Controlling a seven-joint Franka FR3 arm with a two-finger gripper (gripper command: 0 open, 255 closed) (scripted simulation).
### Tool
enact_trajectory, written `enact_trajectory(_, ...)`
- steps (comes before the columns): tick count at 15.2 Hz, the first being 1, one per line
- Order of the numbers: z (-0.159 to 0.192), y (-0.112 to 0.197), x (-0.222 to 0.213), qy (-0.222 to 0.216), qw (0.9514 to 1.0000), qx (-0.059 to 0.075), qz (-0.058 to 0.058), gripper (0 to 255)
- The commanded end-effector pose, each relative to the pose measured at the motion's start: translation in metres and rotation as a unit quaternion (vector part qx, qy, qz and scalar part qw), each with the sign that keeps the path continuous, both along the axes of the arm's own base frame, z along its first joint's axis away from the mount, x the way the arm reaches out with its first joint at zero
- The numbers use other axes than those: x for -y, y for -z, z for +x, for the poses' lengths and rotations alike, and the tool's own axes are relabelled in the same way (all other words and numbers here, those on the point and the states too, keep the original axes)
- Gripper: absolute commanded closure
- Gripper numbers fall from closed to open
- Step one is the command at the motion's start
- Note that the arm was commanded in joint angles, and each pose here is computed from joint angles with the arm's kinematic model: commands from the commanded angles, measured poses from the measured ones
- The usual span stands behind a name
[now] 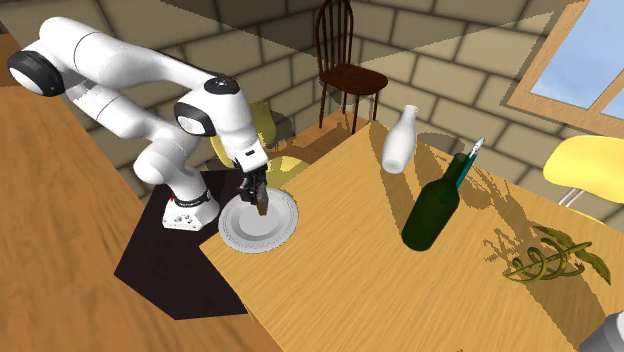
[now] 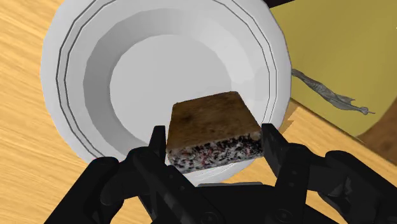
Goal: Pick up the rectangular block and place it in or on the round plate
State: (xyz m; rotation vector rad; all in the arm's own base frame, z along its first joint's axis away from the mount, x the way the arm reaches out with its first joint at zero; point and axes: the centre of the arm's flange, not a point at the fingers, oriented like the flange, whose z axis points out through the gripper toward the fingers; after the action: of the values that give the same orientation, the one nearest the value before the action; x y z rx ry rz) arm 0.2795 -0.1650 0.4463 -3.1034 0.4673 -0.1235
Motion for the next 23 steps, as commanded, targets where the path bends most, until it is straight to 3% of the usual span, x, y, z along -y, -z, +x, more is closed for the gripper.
enact_trajectory(1, -0.024, -0.001, 0.007, 0.000, 1.0000, 0.000, 0.000, 255)
enact_trajectory(3, -0.046, -0.001, 0.014, 0.000, 1.0000, 0.000, 0.000, 255)
enact_trajectory(15, -0.046, 0.064, 0.014, 0.000, 1.0000, 0.000, 0.000, 255)
enact_trajectory(22, -0.046, 0.064, 0.013, 0.000, 1.0000, 0.000, 0.000, 255)
enact_trajectory(23, -0.045, 0.065, 0.010, 0.000, 1.0000, 0.000, 0.000, 0)
